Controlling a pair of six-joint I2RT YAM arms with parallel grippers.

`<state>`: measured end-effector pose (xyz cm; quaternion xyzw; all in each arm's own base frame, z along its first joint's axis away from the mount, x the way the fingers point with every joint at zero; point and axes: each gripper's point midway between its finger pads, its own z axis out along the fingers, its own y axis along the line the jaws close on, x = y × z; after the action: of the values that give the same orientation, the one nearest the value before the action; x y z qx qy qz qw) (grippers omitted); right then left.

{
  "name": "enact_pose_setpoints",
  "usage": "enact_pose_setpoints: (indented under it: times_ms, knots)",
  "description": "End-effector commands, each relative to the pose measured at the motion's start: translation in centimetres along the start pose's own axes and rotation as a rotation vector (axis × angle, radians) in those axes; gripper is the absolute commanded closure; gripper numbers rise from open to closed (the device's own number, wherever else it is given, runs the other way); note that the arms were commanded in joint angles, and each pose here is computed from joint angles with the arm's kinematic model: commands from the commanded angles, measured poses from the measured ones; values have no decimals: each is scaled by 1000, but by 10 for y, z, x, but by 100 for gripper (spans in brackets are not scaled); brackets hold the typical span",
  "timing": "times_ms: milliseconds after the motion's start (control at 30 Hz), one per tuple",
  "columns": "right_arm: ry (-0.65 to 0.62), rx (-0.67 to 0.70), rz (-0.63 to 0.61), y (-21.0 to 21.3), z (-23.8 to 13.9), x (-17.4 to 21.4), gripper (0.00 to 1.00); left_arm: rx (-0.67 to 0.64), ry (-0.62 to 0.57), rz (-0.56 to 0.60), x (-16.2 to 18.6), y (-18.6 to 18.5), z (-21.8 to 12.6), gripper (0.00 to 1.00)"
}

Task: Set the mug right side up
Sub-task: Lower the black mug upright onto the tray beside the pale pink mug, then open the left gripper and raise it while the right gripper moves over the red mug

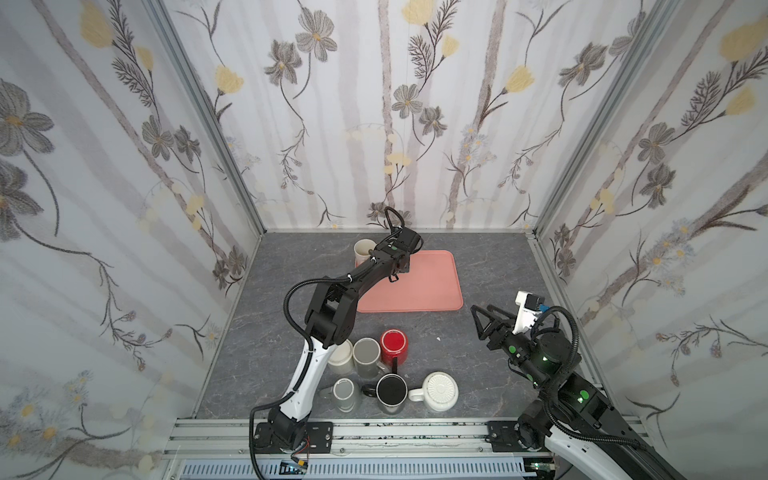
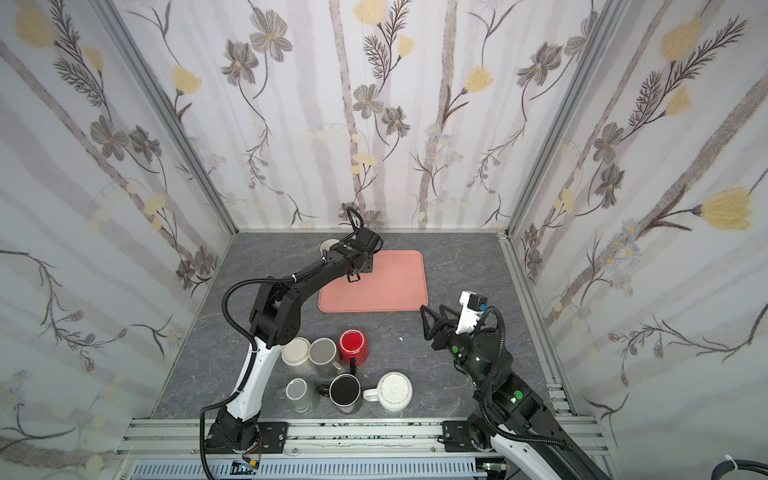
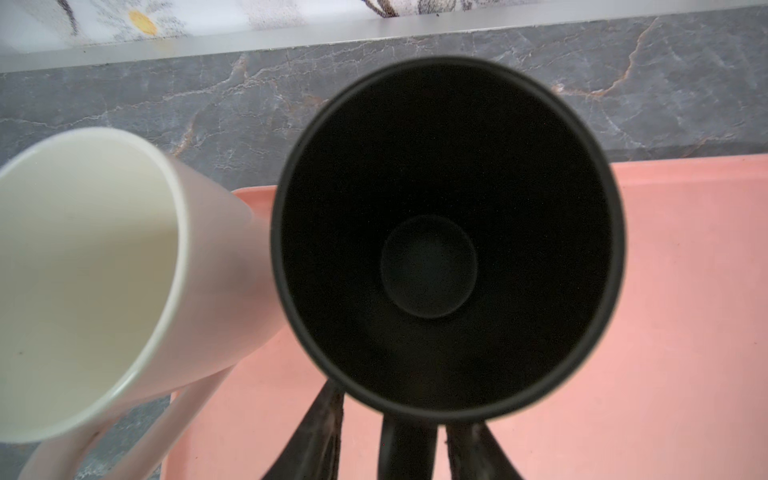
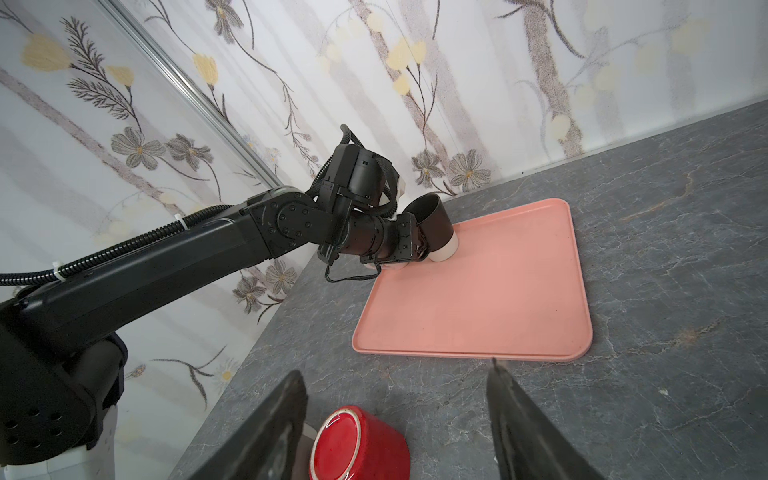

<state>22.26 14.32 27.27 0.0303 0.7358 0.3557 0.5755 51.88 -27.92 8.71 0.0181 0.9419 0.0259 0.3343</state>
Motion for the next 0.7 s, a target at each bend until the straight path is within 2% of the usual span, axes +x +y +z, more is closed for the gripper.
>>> enact_pose_setpoints:
  times_ms: [0,100,167,367,500,600,633,667]
  knots:
    - [-19,-7,9,3,-2,-7,27,-5,-55,-39,-17,4,-14,55]
    - [-11,-5,6,3,-2,-5,25,36,-97,-68,-30,1,-37,50]
    - [8,-4,-2,2,-1,-1,24,91,-152,-101,-43,-1,-64,42]
    - [110,-12,-55,0,11,25,22,310,-287,-199,-66,-6,-154,29]
    - [191,-61,-54,5,21,50,21,473,-351,-277,-59,-2,-205,19]
    - [287,-90,-45,11,28,82,17,581,-395,-341,-46,9,-239,6]
    - [314,-94,-53,14,30,92,12,602,-397,-354,-36,14,-243,0]
    - [343,-103,-70,20,31,103,9,624,-405,-366,-29,18,-250,0]
